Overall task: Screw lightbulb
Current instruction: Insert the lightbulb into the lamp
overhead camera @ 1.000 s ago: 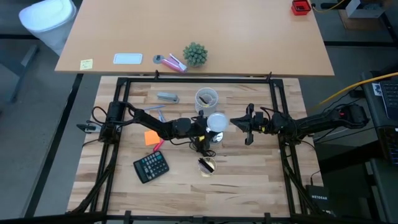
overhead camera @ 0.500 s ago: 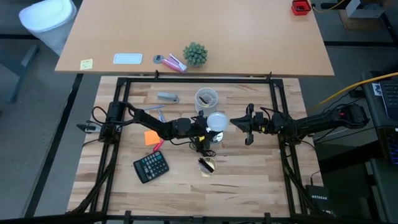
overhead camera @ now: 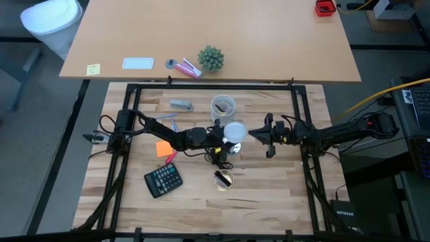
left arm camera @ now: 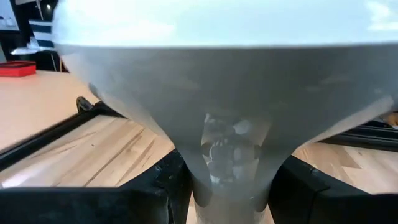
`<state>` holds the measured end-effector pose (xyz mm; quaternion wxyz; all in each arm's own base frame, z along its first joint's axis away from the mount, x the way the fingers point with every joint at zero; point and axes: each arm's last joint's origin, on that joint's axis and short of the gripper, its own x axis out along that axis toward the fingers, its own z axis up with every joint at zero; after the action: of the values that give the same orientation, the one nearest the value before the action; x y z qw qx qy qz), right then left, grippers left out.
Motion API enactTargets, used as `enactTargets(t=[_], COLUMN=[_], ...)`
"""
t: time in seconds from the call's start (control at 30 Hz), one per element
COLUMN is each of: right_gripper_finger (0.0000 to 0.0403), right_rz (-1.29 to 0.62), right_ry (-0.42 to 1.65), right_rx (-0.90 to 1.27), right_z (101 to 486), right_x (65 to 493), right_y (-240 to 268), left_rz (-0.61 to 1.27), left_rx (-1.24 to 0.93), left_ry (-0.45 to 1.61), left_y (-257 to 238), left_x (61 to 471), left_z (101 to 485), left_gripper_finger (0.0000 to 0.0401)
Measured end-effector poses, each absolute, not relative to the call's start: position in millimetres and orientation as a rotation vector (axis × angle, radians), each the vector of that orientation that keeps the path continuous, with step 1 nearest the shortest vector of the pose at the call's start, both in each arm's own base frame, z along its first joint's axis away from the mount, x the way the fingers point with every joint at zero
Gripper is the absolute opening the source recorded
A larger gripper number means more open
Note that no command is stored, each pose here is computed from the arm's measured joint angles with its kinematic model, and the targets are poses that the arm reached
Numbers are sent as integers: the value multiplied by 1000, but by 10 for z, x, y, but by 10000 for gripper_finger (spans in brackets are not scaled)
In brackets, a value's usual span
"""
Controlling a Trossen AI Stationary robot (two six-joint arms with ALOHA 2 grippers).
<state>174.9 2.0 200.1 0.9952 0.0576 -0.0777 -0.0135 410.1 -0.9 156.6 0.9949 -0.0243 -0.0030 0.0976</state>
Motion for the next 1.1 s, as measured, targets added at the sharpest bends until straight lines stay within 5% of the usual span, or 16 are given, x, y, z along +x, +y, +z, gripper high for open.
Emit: enactTargets(t=[1.1], right_gripper_finger=[12], right_rz=[-58], right_ry=[-59], right_rx=[91], right_z=[1905], right_x=[1757], right_y=[11], left_rz=[235], left_rx=[-96], left_ry=[101], left_y=[-14], left_x=[4115], left_z=[1286], left_gripper_finger=[157])
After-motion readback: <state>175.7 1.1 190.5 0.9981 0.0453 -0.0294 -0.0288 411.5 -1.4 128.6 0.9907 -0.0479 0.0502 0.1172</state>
